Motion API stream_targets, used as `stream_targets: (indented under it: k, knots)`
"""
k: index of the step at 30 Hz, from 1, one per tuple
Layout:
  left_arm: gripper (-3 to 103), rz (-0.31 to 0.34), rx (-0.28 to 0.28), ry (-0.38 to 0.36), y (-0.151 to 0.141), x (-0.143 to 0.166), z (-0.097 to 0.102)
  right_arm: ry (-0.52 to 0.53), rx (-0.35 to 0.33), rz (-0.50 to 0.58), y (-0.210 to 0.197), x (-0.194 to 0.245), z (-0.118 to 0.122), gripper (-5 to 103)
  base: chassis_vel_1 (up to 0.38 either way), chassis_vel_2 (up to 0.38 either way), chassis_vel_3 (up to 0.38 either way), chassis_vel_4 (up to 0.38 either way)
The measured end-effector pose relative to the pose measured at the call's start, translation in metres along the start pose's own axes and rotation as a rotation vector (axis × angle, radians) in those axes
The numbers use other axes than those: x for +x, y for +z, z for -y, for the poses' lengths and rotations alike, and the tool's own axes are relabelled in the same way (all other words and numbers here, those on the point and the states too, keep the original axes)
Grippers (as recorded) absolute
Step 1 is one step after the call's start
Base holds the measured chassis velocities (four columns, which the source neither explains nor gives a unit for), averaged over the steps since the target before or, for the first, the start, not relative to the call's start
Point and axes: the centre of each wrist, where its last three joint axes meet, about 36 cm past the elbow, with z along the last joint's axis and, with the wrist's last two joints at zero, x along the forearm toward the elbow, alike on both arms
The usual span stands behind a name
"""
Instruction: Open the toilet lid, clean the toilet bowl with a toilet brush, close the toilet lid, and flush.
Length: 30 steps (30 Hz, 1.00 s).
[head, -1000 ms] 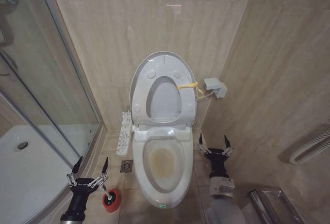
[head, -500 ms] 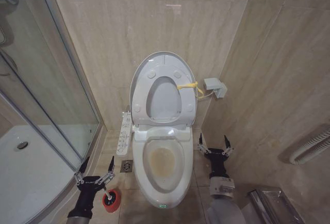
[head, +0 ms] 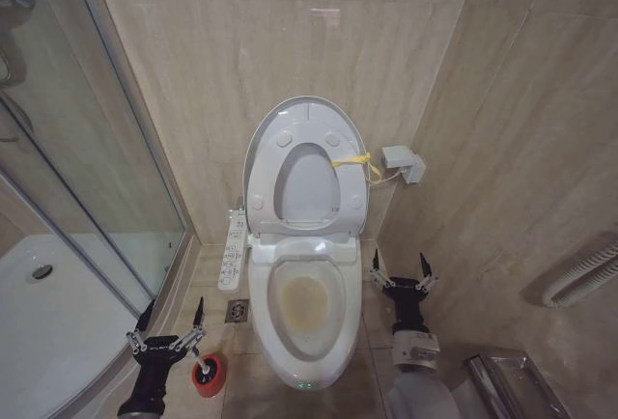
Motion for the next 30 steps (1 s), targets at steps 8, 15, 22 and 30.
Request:
stream_targets:
  k: [8, 15, 22, 30]
  knots:
    - [100, 0.01, -0.005, 0.006, 0.0015, -0.0029, -0.003, 0.0, 0.0, 0.0, 0.0, 0.0, 0.0, 100, 0.0, 0.0, 0.0, 0.0]
    - [100, 0.012, -0.025, 0.004, 0.0053, -0.0051, -0.0071, 0.0, 0.0, 0.0, 0.0, 0.0, 0.0, 100, 0.0, 0.0, 0.0, 0.0]
    - [100, 0.011, -0.027, 0.004, 0.0053, -0.0052, -0.0073, 0.0, 0.0, 0.0, 0.0, 0.0, 0.0, 100, 0.0, 0.0, 0.0, 0.0]
    - [100, 0.011, -0.027, 0.004, 0.0053, -0.0052, -0.0074, 0.0, 0.0, 0.0, 0.0, 0.0, 0.0, 100, 0.0, 0.0, 0.0, 0.0]
